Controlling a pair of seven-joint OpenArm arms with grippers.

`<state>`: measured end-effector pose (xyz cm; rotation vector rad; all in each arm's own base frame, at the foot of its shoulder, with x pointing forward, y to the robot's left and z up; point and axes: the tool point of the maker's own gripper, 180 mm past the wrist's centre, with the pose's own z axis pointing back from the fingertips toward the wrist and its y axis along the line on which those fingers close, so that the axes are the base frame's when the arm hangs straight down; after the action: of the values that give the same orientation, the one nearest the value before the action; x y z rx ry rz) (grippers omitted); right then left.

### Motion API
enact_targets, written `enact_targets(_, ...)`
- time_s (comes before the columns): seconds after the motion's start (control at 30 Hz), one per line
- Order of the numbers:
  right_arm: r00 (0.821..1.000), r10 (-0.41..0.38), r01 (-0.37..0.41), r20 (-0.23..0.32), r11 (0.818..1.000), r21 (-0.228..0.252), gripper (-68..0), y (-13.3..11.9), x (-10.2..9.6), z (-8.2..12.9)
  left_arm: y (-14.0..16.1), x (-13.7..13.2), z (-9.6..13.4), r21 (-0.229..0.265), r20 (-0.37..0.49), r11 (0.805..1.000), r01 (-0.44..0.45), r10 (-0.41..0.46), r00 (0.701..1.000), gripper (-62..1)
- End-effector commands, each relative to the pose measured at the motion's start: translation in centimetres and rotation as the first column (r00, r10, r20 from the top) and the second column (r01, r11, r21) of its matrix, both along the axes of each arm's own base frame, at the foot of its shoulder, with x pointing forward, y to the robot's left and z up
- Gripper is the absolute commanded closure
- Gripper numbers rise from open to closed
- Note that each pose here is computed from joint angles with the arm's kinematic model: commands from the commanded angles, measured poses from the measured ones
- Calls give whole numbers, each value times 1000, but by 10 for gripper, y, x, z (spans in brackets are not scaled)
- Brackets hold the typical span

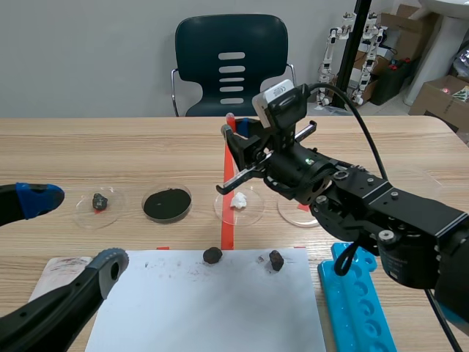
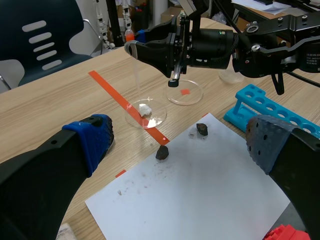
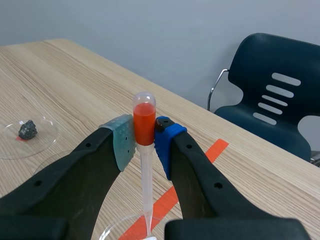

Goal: Squeeze the dropper onto the mineral

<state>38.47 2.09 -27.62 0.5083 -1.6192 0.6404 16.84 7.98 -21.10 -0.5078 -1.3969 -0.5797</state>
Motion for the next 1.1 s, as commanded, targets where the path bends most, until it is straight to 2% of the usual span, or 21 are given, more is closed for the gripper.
enact_targets(0.0,999,22,-23,43,999,33,-106,5,4,19,-1,1,6,-26,14,1000,-2,3,1000,-559)
enact_targets(0.4,1000,20,-20,18,999,31,-106,5,0,12,-1,1,6,-26,14,1000,-2,3,1000,-559)
enact_targets(0.83,1000,18,-19,18,999,29,-106,4,0,11,-1,1,6,-26,14,1000,-2,3,1000,-559)
enact_targets(1.07,1000,18,-19,18,999,29,-77,4,1,11,-1,1,6,-26,14,1000,-2,3,1000,-559)
